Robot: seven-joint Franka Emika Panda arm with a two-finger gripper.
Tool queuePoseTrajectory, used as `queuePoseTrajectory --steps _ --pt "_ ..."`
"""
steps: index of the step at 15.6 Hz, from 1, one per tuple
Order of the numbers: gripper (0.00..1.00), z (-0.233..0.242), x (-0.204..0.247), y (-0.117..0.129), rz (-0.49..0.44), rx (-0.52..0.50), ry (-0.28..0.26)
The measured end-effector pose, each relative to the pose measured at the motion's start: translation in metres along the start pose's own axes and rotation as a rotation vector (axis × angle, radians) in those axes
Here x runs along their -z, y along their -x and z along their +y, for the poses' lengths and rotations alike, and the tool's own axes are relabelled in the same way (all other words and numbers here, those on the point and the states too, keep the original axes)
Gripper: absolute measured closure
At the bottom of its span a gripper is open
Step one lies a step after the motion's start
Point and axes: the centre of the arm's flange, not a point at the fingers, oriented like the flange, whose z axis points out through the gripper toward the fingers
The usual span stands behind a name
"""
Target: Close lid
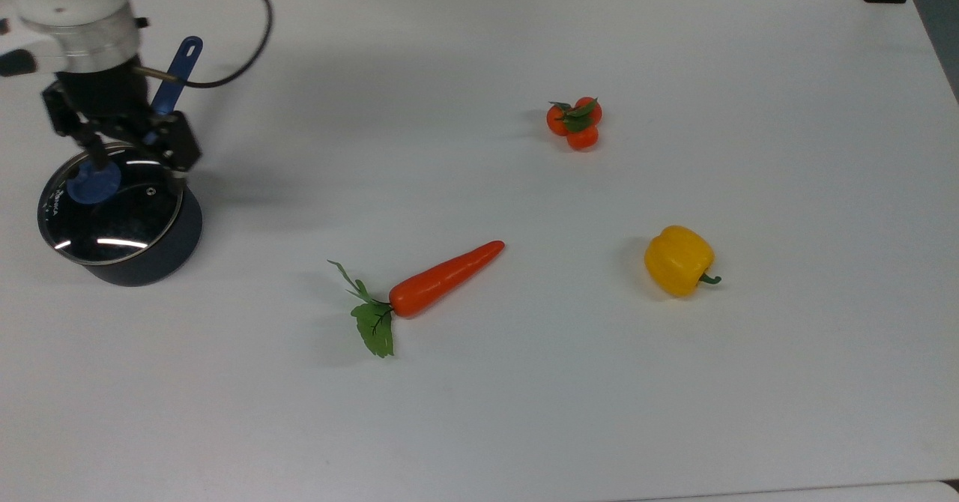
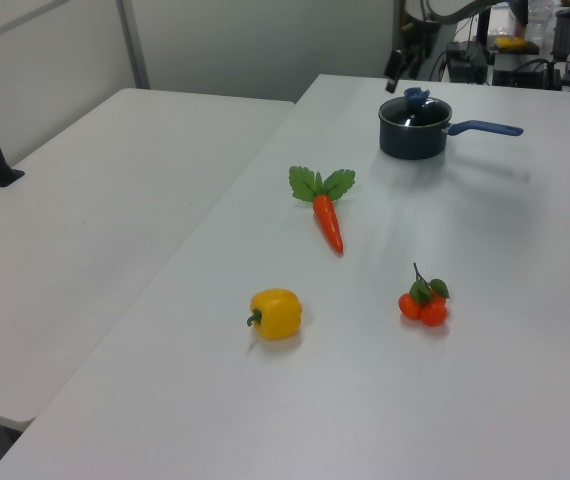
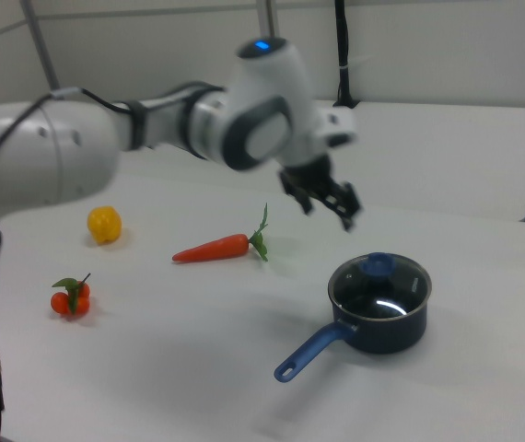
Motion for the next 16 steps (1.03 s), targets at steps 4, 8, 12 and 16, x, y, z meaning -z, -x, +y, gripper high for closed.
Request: queuePoseTrajectory --steps 4,8,12,16 --pt "0.0 -0.114 0.041 0.028 -0.115 0.042 0.069" --pt "0.0 -0.174 0.102 0.072 -0.211 0.126 0.092" --pt "0.0 -0.196 0.168 0.126 -0.243 0.187 0.092" --pt "0.0 -0.186 0.197 0.157 -0.285 0.178 0.036"
